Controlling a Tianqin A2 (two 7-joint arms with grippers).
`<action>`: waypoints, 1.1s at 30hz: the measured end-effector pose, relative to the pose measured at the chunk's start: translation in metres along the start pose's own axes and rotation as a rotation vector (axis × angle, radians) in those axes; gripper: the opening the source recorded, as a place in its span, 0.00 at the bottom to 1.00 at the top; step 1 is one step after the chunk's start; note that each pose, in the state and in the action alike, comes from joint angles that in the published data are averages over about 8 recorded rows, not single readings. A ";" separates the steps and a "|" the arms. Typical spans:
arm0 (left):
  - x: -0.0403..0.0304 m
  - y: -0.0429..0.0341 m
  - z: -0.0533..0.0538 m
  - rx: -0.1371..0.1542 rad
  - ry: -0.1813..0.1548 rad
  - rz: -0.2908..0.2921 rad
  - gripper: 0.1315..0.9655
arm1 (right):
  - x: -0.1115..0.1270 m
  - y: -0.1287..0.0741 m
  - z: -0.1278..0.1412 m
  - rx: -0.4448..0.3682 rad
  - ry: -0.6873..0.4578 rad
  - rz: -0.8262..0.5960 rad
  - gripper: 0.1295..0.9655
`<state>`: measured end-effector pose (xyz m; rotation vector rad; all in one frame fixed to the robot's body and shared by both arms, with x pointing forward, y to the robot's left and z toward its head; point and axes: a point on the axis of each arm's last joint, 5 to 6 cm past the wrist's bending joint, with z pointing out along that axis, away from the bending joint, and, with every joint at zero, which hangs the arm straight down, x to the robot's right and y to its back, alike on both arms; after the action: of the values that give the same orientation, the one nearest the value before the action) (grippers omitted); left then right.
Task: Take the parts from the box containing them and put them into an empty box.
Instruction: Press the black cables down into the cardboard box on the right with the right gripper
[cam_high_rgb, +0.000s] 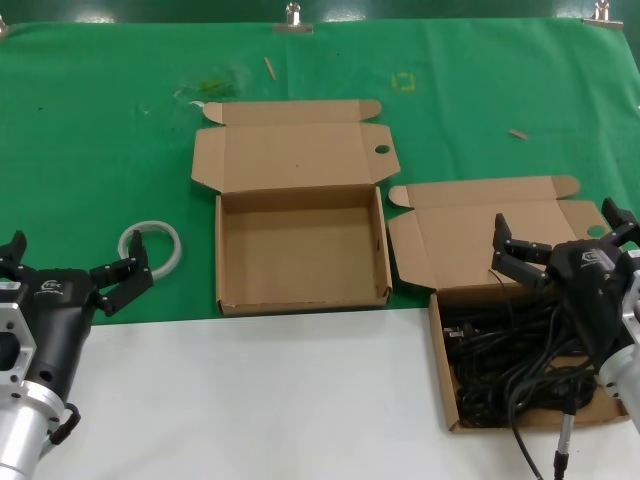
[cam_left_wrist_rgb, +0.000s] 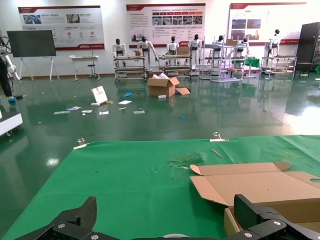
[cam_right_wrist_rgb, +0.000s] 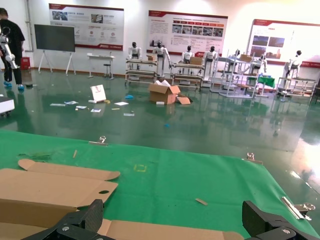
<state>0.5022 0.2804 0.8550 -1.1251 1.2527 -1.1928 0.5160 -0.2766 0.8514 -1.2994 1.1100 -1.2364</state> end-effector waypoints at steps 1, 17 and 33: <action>0.0000 0.0000 0.000 0.000 0.000 0.000 1.00 | 0.000 0.000 0.000 0.000 0.000 0.000 1.00; 0.0000 0.0000 0.000 0.000 0.000 0.000 1.00 | 0.000 0.000 0.000 0.000 0.000 0.000 1.00; 0.0000 0.0000 0.000 0.000 0.000 0.000 0.97 | 0.000 0.000 0.000 0.000 0.000 0.000 1.00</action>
<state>0.5022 0.2804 0.8550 -1.1251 1.2527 -1.1928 0.5160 -0.2766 0.8514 -1.2994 1.1100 -1.2364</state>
